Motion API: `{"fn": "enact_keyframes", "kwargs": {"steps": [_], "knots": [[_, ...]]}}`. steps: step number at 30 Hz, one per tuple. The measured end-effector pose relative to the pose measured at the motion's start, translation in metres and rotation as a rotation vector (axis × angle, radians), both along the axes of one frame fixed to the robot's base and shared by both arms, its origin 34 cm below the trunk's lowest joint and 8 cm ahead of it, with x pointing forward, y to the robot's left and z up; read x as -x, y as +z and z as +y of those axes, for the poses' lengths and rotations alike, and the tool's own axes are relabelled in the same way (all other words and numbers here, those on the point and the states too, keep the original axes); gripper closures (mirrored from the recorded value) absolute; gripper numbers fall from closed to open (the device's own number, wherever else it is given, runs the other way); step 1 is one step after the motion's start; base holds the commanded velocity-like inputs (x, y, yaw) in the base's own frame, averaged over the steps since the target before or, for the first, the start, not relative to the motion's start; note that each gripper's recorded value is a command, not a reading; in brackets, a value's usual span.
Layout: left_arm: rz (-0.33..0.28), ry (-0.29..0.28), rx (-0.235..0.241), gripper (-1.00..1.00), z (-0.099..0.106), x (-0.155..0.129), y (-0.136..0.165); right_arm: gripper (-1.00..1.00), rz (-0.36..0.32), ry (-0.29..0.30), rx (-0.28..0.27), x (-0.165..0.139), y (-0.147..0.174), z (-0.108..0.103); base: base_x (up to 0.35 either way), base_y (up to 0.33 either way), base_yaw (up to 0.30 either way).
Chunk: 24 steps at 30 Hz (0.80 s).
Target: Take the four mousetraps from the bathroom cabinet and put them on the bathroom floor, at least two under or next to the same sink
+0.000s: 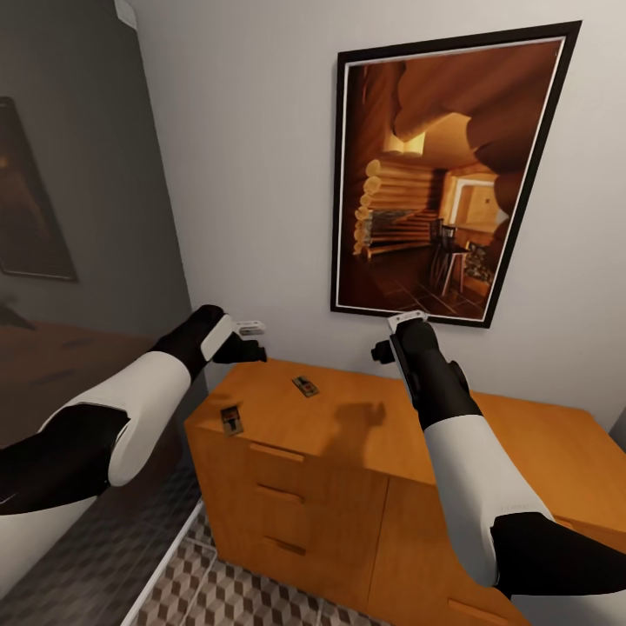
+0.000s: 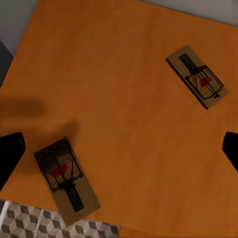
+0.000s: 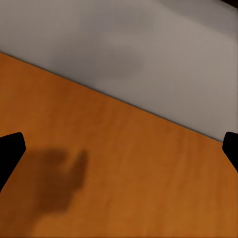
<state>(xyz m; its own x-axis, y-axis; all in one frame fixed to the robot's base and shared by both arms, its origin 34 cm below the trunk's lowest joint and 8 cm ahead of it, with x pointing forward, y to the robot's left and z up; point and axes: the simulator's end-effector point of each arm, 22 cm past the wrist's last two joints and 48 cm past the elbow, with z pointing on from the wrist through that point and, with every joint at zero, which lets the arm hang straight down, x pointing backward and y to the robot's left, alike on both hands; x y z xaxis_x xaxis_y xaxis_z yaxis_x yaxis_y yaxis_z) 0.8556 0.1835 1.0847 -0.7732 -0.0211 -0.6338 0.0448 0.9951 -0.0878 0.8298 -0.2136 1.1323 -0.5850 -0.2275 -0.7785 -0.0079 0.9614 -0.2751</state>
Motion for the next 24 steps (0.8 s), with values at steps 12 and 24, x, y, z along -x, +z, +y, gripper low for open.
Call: {"fn": "enact_keyframes", "kwargs": {"steps": [12, 24], "knots": [[0.004, -0.019, 0.004, -1.00, -0.015, 0.002, -0.001, -1.00, 0.029, 0.011, 0.002, 0.001, -0.012, 0.005, 0.009, 0.000, 0.000], [0.015, -0.020, 0.009, -1.00, -0.016, 0.004, -0.005, -1.00, 0.039, 0.012, 0.002, 0.001, -0.016, 0.006, 0.001, 0.000, 0.077]]}}
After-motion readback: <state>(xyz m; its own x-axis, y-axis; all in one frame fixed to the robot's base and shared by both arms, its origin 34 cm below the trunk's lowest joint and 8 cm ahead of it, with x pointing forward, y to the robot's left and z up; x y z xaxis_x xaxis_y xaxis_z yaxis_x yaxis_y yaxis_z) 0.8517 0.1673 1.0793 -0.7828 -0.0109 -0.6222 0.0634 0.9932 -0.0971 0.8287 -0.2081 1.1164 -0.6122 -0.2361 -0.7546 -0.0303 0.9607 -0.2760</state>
